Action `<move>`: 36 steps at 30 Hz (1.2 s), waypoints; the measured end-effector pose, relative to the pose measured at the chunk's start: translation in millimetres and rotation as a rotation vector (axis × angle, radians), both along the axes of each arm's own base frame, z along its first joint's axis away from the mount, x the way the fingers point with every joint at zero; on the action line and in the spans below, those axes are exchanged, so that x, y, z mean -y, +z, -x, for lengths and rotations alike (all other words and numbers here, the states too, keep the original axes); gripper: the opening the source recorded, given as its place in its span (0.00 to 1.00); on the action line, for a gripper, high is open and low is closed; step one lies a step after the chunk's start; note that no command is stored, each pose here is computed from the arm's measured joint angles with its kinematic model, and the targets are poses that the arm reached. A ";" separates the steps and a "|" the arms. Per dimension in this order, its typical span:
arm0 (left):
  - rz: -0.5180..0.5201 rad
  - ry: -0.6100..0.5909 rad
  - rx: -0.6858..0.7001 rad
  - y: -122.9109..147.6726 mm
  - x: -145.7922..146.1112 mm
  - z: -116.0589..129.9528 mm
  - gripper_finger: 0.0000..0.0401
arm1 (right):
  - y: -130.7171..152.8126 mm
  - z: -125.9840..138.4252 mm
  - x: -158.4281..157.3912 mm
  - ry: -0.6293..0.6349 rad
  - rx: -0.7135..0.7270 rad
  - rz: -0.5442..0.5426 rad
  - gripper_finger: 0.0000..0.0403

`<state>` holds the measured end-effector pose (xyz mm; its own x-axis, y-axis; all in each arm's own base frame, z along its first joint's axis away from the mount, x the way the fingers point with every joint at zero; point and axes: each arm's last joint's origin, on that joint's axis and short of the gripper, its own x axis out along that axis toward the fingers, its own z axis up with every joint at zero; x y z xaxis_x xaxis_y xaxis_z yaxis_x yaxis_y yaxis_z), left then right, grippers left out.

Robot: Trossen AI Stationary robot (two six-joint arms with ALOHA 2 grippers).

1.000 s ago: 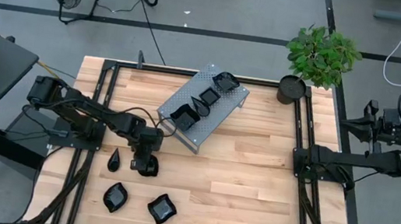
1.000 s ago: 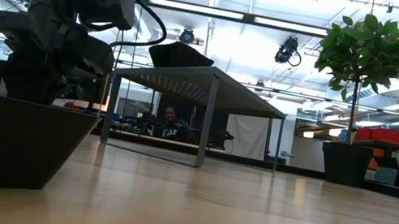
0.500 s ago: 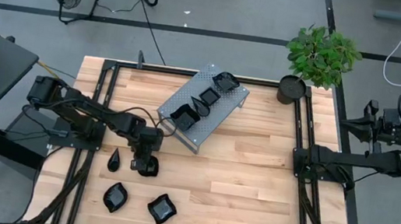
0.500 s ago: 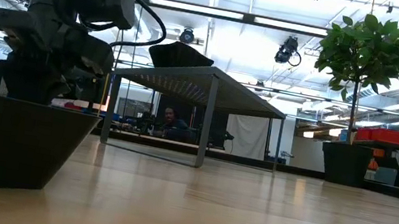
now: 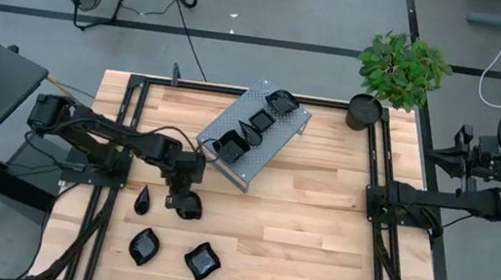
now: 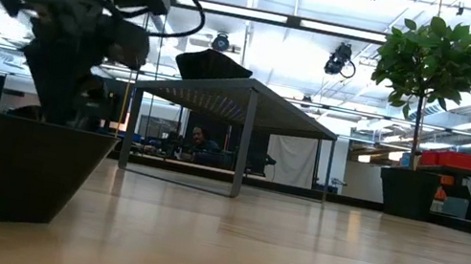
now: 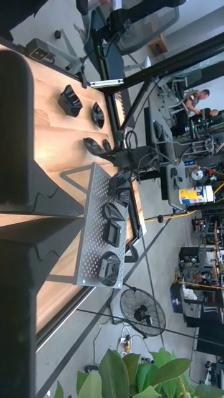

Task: Pick & Place Mini shaped plates
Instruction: Stack the black leaf shaped plate on top of the black leaf shaped plate on the shelf

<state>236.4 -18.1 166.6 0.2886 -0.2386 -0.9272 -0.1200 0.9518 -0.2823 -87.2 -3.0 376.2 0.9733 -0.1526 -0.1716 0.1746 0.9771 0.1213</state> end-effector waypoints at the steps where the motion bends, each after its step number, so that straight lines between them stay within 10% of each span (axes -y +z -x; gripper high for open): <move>1: 0.002 0.004 -0.004 2.8 -1.2 0.2 0.03 | 0.0 0.0 0.0 0.000 0.000 0.000 0.05; 20: -0.031 -0.017 0.003 85.6 -22.7 -20.3 0.02 | 0.0 0.0 0.0 0.000 0.000 0.000 0.05; 36: -0.301 0.173 0.523 212.7 -97.9 -40.1 0.02 | -0.1 -0.1 0.0 0.000 0.000 0.000 0.05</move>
